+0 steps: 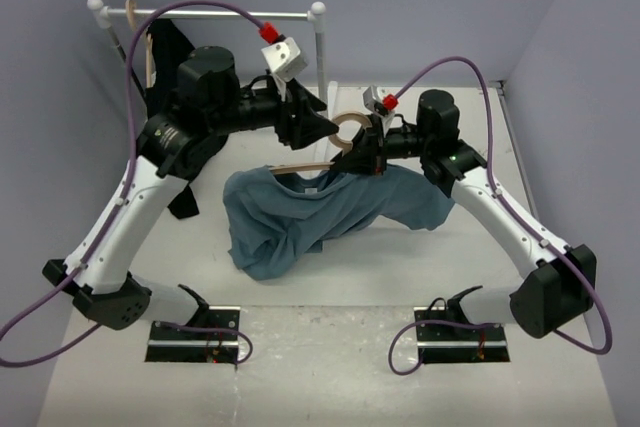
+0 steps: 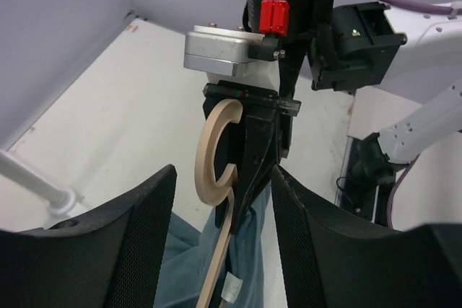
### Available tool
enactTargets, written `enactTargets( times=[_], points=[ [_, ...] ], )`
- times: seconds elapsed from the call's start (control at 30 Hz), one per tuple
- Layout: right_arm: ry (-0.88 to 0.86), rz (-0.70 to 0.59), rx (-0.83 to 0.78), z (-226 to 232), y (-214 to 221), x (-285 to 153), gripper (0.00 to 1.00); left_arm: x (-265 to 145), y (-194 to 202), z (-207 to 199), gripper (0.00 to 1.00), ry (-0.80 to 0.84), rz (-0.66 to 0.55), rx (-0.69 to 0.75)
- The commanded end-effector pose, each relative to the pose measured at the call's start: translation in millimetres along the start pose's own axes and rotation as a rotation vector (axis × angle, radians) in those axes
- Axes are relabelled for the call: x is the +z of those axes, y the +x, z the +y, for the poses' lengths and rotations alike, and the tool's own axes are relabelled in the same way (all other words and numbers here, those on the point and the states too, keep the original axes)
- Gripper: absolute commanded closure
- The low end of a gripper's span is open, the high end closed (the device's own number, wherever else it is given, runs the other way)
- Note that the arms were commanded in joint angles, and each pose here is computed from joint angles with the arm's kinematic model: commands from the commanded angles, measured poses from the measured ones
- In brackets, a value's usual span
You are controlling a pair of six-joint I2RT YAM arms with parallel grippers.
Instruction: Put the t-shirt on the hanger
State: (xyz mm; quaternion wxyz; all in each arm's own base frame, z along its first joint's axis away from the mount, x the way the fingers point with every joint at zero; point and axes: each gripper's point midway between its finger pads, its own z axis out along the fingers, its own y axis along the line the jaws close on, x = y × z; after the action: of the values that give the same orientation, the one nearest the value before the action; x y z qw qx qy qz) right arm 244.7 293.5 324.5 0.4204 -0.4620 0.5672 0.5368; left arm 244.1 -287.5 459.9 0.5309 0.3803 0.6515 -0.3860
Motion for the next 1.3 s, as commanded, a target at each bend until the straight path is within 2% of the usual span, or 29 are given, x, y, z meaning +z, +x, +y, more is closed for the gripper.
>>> enactTargets(
  times=[0.0, 0.13, 0.2, 0.27, 0.33, 0.6, 0.67, 0.73, 0.83, 1.0, 1.13, 1.2, 1.27],
  points=[
    [-0.079, -0.018, -0.113, 27, -26, -9, 1.0, 17, -7, -27, 0.43, 0.222, -0.021, 0.032],
    [-0.106, -0.012, -0.149, 31, -27, -10, 1.0, 24, 2, -34, 0.48, 0.3, -0.018, 0.021],
    [-0.117, -0.01, -0.148, 32, -27, -9, 1.0, 29, 9, -32, 0.66, 0.305, -0.003, 0.002],
    [-0.139, -0.003, -0.139, 35, -26, -10, 1.0, 31, 10, -32, 0.79, 0.31, -0.005, -0.002],
    [-0.151, 0.002, -0.139, 36, -25, -10, 1.0, 32, 10, -32, 0.99, 0.312, -0.008, -0.001],
    [-0.127, 0.004, -0.14, 33, -27, -10, 0.99, 32, 16, -14, 1.0, 0.211, 0.002, -0.025],
    [-0.089, 0.007, -0.117, 27, -27, -10, 0.8, 31, 20, -8, 1.0, 0.172, 0.007, -0.031],
    [-0.066, 0.008, -0.091, 21, -26, -11, 0.68, 27, 22, -3, 1.0, 0.122, 0.008, -0.036],
    [-0.026, 0.006, -0.01, 10, -25, -18, 0.56, 18, 26, 1, 1.0, 0.072, 0.009, -0.035],
    [0.078, -0.01, 0.089, -9, -24, -34, 0.47, 3, 34, 1, 1.0, 0.039, -0.001, -0.024],
    [0.245, -0.044, 0.086, -20, -27, -56, 0.43, -4, 35, 7, 1.0, 0.005, -0.005, -0.03],
    [0.408, -0.072, 0.079, -29, -23, -80, 0.37, -10, 32, 13, 1.0, -0.027, -0.014, -0.035],
    [0.677, -0.096, 0.076, -53, -9, -116, 0.16, -17, 26, 15, 1.0, -0.046, -0.03, -0.034]
  ],
)
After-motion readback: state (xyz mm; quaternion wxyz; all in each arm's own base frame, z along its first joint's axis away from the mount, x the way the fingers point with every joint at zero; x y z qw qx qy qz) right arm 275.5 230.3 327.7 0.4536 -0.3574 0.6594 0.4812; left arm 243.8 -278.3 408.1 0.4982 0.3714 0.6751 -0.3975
